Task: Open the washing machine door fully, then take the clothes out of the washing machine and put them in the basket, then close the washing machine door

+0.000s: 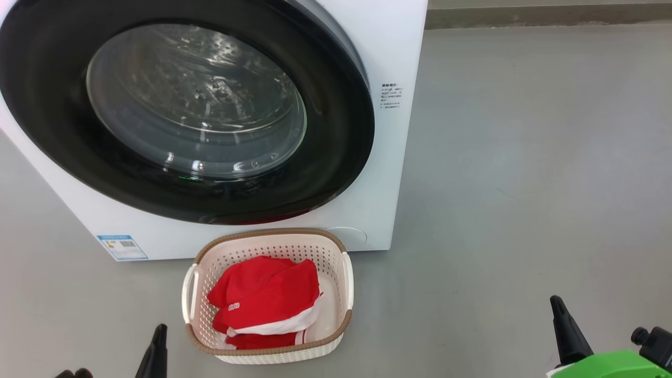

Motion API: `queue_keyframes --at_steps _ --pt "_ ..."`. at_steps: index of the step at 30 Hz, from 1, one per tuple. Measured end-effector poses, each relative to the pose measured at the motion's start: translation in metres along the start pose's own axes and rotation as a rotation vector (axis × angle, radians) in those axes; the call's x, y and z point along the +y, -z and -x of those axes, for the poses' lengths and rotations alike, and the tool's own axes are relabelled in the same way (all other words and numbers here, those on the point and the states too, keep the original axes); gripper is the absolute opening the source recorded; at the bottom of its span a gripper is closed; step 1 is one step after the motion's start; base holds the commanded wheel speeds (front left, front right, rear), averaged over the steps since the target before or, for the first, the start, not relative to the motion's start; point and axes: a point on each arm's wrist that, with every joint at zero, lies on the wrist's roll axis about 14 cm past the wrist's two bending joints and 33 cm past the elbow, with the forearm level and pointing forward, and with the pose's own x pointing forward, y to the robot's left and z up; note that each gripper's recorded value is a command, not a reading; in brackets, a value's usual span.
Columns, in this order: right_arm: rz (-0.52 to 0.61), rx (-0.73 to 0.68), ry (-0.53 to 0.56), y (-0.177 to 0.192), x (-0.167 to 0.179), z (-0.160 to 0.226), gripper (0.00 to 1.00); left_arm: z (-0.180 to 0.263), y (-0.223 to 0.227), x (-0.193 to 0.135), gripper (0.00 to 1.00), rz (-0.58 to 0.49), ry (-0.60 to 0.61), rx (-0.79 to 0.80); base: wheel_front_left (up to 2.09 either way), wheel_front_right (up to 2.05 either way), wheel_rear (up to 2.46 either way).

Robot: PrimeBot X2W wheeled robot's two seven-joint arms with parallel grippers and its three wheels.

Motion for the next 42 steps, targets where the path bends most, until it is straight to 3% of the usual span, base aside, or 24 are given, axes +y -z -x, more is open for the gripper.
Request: queue_keyframes --at_steps 42 --pt "-0.399 -0.001 -0.076 -0.019 0.029 -0.017 0.00 -0.007 -0.011 -0.018 0.00 0.444 0.039 0.003 0.00 0.00 0.00"
